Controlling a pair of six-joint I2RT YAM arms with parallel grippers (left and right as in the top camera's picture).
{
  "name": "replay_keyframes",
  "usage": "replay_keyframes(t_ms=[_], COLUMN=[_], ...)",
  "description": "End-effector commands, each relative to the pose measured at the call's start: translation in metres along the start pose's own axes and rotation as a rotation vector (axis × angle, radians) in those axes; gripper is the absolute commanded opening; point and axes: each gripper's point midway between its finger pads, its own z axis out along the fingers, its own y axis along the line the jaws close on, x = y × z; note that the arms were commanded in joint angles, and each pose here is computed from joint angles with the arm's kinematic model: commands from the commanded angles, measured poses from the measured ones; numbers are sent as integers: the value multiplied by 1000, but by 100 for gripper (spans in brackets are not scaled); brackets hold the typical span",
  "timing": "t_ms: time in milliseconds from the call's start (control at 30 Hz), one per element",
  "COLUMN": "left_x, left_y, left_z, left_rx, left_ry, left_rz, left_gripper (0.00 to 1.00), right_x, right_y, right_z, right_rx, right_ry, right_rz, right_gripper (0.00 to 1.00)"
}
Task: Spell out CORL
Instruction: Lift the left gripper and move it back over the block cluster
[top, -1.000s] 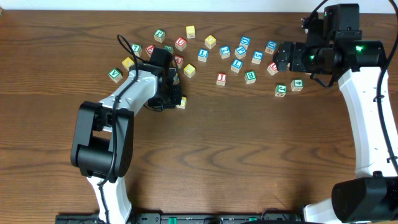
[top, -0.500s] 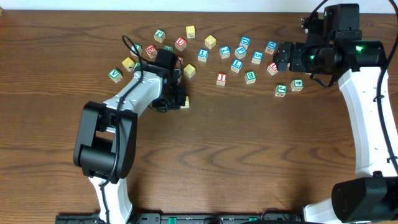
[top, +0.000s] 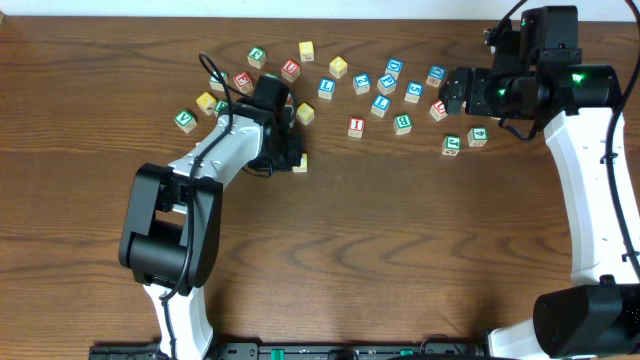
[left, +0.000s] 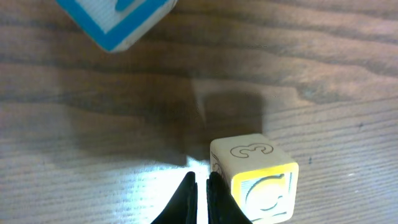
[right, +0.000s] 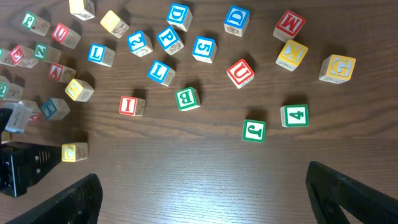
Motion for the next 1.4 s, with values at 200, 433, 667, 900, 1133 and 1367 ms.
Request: replay_keyframes(t_ms=[200,433,667,900,1133,1367], left_x=[0,0,-6,-29,-39,-44], left_y=[5,5,13,33,45,43], left_z=[3,3,-4,-44,-93,-142], left_rx=[-13,-14,-16,-16,-16,-20], left_ry=[-5,-4,-19,-98,-195,-307], left_rz=[30,30,9,-43,-59,-29], left_gripper=[7,8,8,8,8,8], right_x=[-2,-2,-2,-3,-3,-2], right_y=[2,2,0,-2,-2,-2], right_z=[0,0,0,0,0,0], right_rx=[0,0,9,23,23,23], right_ry=[-5,-5,-6,-9,-9,-8], right_rz=[-9,-9,-9,-9,-9,-9], right_gripper=[99,99,99,99,99,99])
